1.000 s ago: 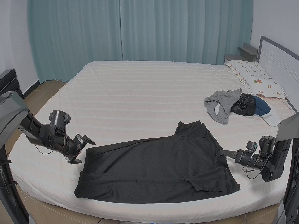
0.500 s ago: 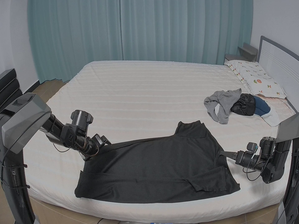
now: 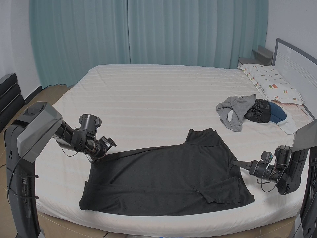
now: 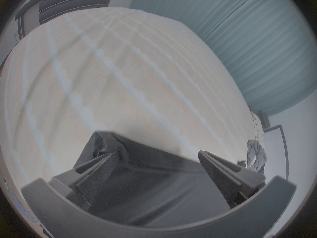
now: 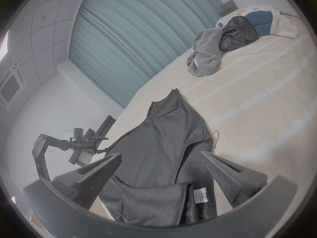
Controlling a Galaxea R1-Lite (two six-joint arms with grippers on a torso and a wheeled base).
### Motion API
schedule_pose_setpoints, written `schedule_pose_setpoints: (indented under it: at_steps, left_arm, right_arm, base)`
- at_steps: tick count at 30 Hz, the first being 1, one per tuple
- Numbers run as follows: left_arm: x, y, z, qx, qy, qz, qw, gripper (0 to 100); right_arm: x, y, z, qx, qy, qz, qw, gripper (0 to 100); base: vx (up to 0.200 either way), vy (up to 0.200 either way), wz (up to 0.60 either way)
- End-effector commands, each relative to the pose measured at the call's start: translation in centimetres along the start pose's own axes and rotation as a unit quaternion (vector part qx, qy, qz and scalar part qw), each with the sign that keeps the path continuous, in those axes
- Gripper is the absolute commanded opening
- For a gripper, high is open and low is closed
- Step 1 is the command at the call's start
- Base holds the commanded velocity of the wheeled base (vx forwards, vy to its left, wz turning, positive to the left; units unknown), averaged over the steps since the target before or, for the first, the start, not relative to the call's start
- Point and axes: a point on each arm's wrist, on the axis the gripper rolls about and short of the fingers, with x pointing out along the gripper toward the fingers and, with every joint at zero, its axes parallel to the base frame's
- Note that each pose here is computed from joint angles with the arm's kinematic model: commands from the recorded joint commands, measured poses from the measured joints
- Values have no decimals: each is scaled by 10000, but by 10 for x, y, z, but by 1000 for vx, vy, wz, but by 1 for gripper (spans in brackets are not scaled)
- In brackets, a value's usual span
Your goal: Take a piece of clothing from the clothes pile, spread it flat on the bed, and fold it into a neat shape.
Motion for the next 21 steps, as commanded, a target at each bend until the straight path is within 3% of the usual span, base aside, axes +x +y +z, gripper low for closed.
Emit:
schedule_pose_setpoints:
  at_steps: [1,5,11,16,21]
  left_arm:
    - [25,4,30,-253,-489,32,9985,100]
    - [25,0,48,-698,-758,-166,9945,100]
    - [30,7,70,-1318,-1265,-606,9813,100]
    - [17,20,82,-1423,-1236,-685,9797,100]
    - [0,37,78,-1127,-588,-930,9875,100]
  right_arm:
    - [3,-2,0,-11,-8,8,10000,100]
    - [4,-2,1,-16,-14,11,10000,100]
    - [4,-4,-1,-2,2,3,10000,100]
    - [5,-4,-1,8,13,-2,10000,100]
    - [5,-5,-3,29,45,-10,10000,100]
  base:
    - [0,0,0]
    - [0,0,0]
    - [0,0,0]
    - [0,0,0]
    - [0,0,0]
